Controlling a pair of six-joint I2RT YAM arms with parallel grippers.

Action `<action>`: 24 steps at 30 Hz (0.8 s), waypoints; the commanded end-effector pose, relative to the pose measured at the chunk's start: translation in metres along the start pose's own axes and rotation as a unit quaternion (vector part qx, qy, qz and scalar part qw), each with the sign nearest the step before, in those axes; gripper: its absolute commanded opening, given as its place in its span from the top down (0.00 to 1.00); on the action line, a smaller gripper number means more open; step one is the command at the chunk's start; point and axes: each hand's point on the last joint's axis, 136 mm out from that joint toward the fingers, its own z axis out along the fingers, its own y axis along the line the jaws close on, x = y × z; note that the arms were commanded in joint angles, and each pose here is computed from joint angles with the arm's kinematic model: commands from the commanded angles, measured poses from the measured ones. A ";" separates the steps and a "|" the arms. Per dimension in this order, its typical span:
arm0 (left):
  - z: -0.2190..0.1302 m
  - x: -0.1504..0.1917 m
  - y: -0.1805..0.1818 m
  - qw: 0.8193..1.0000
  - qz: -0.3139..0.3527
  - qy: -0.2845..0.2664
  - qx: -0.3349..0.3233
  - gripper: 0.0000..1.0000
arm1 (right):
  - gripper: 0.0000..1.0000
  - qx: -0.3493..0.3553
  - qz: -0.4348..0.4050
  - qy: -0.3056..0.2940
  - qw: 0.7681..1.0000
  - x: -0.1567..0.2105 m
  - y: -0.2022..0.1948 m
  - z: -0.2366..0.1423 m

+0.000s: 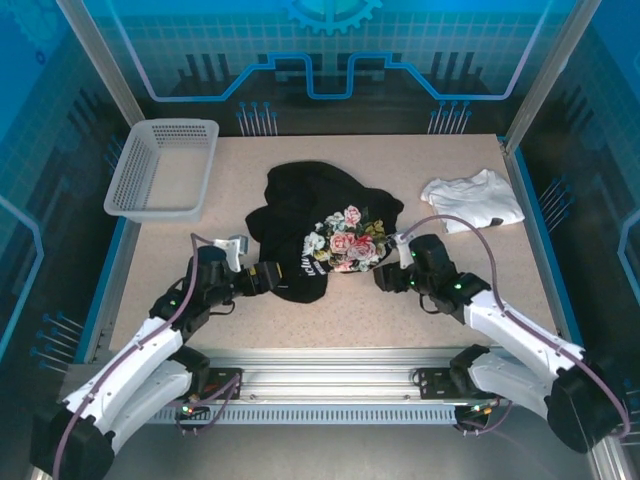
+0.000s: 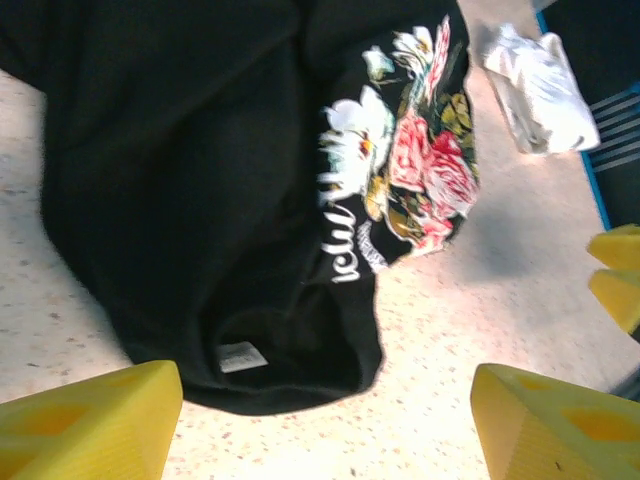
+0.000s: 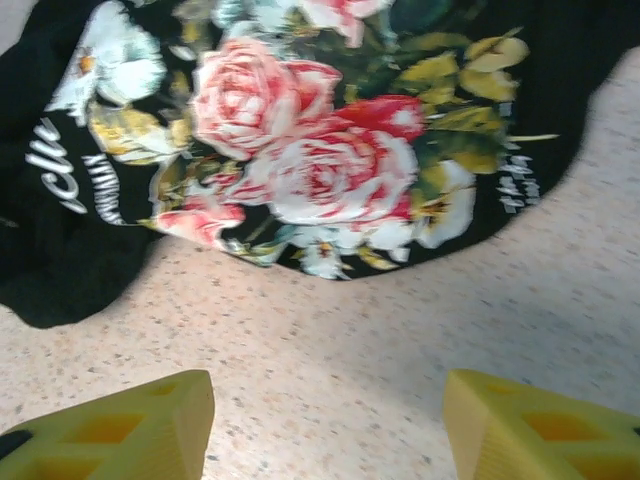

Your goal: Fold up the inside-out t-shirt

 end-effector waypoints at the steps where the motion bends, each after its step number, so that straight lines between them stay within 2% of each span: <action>1: 0.011 -0.023 0.002 0.999 -0.011 -0.024 -0.031 0.23 | 0.35 -0.051 -0.026 -0.043 0.997 -0.063 0.042 0.017; 4: 0.037 -0.031 0.011 0.997 -0.021 0.004 -0.069 0.23 | 0.33 -0.051 -0.052 -0.017 0.997 -0.084 0.057 0.048; 8: 0.068 -0.040 0.012 0.997 -0.004 0.026 -0.079 0.23 | 0.31 -0.068 -0.056 -0.001 0.996 -0.107 0.074 0.090; 11: 0.088 -0.040 0.030 0.990 0.010 0.052 -0.129 0.24 | 0.29 -0.056 -0.055 0.019 0.997 -0.117 0.085 0.127; 14: 0.102 -0.032 0.041 0.987 0.005 0.073 -0.146 0.31 | 0.27 -0.011 -0.044 0.058 0.997 -0.114 0.078 0.168; 15: 0.106 -0.029 0.042 0.987 0.001 0.077 -0.142 0.36 | 0.28 -0.001 -0.040 0.069 0.997 -0.111 0.074 0.180; 17: 0.112 -0.026 0.038 0.989 -0.002 0.080 -0.124 0.50 | 0.35 0.011 -0.035 0.085 0.996 -0.107 0.068 0.196; 19: 0.113 -0.027 0.033 0.991 0.000 0.078 -0.106 0.67 | 0.57 0.020 -0.032 0.091 0.995 -0.106 0.059 0.199; 21: 0.111 -0.030 0.029 0.993 0.005 0.072 -0.091 0.85 | 0.75 0.019 -0.026 0.078 0.996 -0.109 0.048 0.187; 23: 0.102 -0.039 0.022 0.996 0.012 0.048 -0.073 0.99 | 0.83 0.006 -0.026 0.047 0.999 -0.115 0.043 0.163; 24: 0.095 -0.043 0.018 0.997 0.015 0.034 -0.064 1.00 | 0.85 -0.005 -0.029 0.035 0.999 -0.115 0.043 0.148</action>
